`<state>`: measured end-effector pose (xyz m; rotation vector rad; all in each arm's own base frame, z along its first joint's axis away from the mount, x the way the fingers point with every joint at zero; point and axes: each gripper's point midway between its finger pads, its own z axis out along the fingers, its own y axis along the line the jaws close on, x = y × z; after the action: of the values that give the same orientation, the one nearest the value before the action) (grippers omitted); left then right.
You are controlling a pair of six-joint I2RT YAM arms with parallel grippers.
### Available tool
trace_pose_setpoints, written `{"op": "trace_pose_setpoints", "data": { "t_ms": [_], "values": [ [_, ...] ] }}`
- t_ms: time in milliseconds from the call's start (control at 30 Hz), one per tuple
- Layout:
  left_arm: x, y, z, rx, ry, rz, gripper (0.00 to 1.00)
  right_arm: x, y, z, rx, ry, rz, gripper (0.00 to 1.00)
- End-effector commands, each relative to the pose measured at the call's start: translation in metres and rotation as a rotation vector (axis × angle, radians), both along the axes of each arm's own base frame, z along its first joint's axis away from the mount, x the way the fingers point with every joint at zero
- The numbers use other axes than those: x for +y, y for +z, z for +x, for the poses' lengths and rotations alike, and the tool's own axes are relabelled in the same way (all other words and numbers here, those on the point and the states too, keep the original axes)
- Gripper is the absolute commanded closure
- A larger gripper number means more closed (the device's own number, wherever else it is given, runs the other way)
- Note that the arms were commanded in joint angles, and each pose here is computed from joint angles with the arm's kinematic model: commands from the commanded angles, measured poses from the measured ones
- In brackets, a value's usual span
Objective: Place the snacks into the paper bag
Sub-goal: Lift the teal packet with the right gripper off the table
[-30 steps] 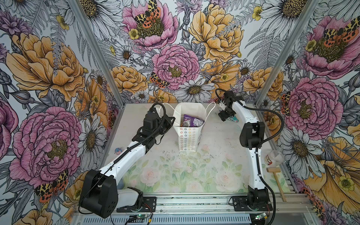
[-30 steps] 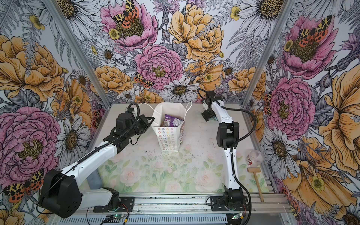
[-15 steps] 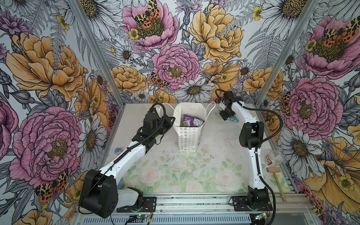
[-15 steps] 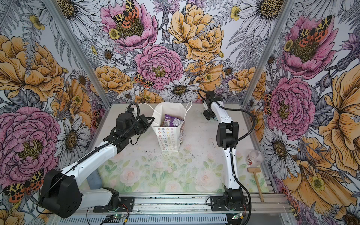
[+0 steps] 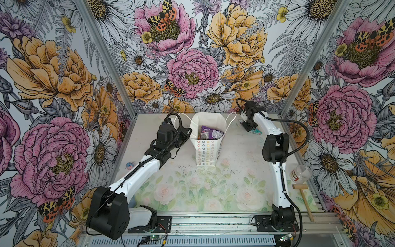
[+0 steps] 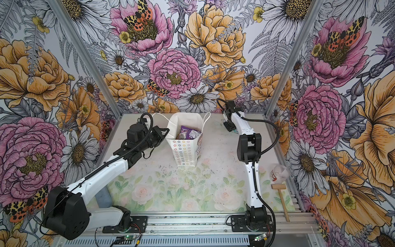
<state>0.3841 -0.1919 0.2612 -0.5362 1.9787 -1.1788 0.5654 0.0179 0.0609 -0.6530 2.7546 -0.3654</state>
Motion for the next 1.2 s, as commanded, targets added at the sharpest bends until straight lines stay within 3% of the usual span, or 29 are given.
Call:
{"op": "trace_pose_setpoints", "data": {
  "t_ms": [0, 100, 200, 600, 633, 700, 900, 1167],
  "values": [
    [0.008, 0.01, 0.001, -0.035, 0.03, 0.012, 1.0, 0.005, 0.004, -0.006, 0.007, -0.008, 0.013, 0.64],
    [0.008, 0.012, 0.001, -0.038, 0.03, 0.012, 1.0, 0.007, 0.007, -0.008, 0.005, -0.017, 0.026, 0.75],
    [0.008, 0.012, 0.0, -0.039, 0.03, 0.012, 1.0, 0.008, 0.011, -0.01, -0.001, -0.029, 0.042, 1.0],
    [0.006, 0.013, -0.002, -0.043, 0.024, 0.008, 1.0, 0.022, 0.053, -0.018, -0.055, -0.112, 0.223, 1.0],
    [0.006, 0.014, -0.002, -0.043, 0.023, 0.007, 1.0, 0.023, 0.057, -0.019, -0.06, -0.128, 0.255, 0.93],
    [0.005, 0.014, -0.002, -0.043, 0.021, 0.007, 1.0, 0.027, 0.064, -0.022, -0.053, -0.153, 0.331, 1.0],
    [0.006, 0.015, -0.002, -0.045, 0.02, 0.006, 1.0, 0.03, 0.083, -0.029, -0.044, -0.247, 0.521, 1.0],
    [0.006, 0.016, -0.002, -0.046, 0.021, 0.006, 1.0, 0.035, 0.111, -0.04, -0.057, -0.292, 0.624, 1.0]
  ]
}}
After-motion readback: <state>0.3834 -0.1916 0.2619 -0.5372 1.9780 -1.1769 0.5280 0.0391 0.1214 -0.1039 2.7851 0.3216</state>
